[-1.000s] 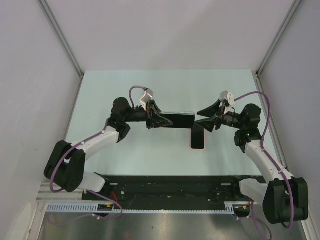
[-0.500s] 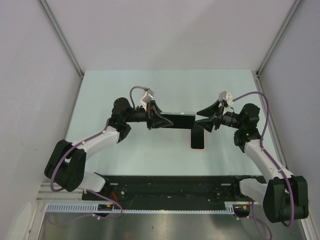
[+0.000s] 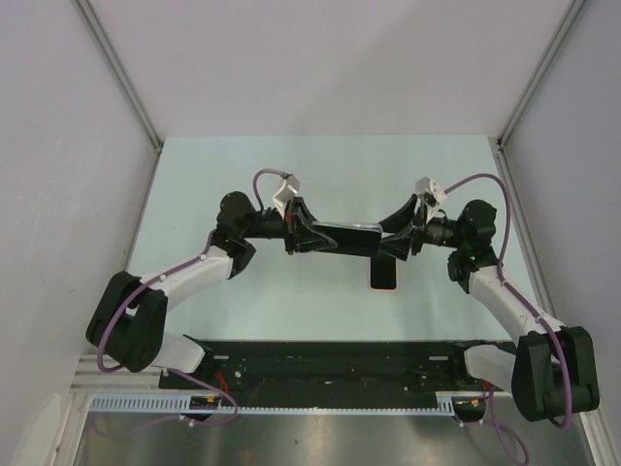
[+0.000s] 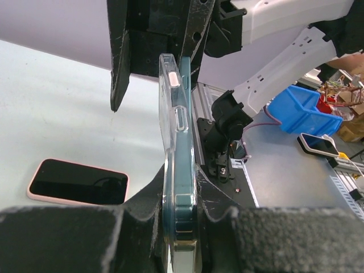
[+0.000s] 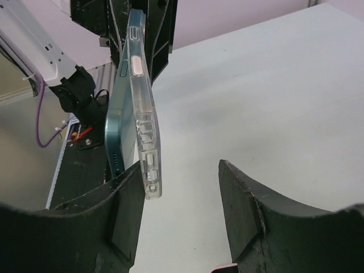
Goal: Take the phone out of the phone case
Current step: Remove the phone case from the phone.
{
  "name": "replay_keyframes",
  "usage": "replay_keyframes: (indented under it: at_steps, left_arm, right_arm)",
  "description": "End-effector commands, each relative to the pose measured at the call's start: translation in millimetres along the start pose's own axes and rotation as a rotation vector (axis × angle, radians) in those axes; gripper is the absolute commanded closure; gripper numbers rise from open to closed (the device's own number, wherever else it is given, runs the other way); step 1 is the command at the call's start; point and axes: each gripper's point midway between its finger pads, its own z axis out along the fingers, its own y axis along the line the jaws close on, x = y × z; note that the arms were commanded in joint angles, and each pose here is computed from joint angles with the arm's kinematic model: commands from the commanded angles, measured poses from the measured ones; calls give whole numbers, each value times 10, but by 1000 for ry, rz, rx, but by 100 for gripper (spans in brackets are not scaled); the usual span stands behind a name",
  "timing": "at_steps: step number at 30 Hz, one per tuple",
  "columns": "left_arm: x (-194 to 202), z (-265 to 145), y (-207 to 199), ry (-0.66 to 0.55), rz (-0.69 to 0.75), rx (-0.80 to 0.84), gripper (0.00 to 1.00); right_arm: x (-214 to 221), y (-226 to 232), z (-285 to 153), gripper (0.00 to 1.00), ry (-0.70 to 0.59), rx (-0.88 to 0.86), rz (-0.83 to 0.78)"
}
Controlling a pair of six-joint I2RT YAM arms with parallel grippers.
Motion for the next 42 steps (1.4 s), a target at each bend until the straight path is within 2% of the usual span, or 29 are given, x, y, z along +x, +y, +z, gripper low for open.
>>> replay_keyframes:
  at_steps: [1, 15, 28, 34, 38, 42]
  left_arm:
    - [-167, 42, -156, -44, 76, 47, 100]
    - [-138, 52, -171, -93, 59, 62, 100]
    - [-69, 119, -135, -90, 31, 65, 100]
    - [-32, 131, -89, -89, 11, 55, 100]
    - [-2, 143, -32, -89, -13, 42, 100]
    - [26, 149, 2, -87, -30, 36, 100]
  right_arm:
    - [-48, 157, 70, 42, -6, -76, -14]
    - [11, 329, 201, 47, 9, -162, 30]
    - [73, 382, 275, 53, 20, -187, 24]
    - [72, 367, 273, 60, 19, -175, 3]
    - [102, 357, 273, 74, 26, -170, 0]
    - [120, 350, 268, 76, 30, -168, -5]
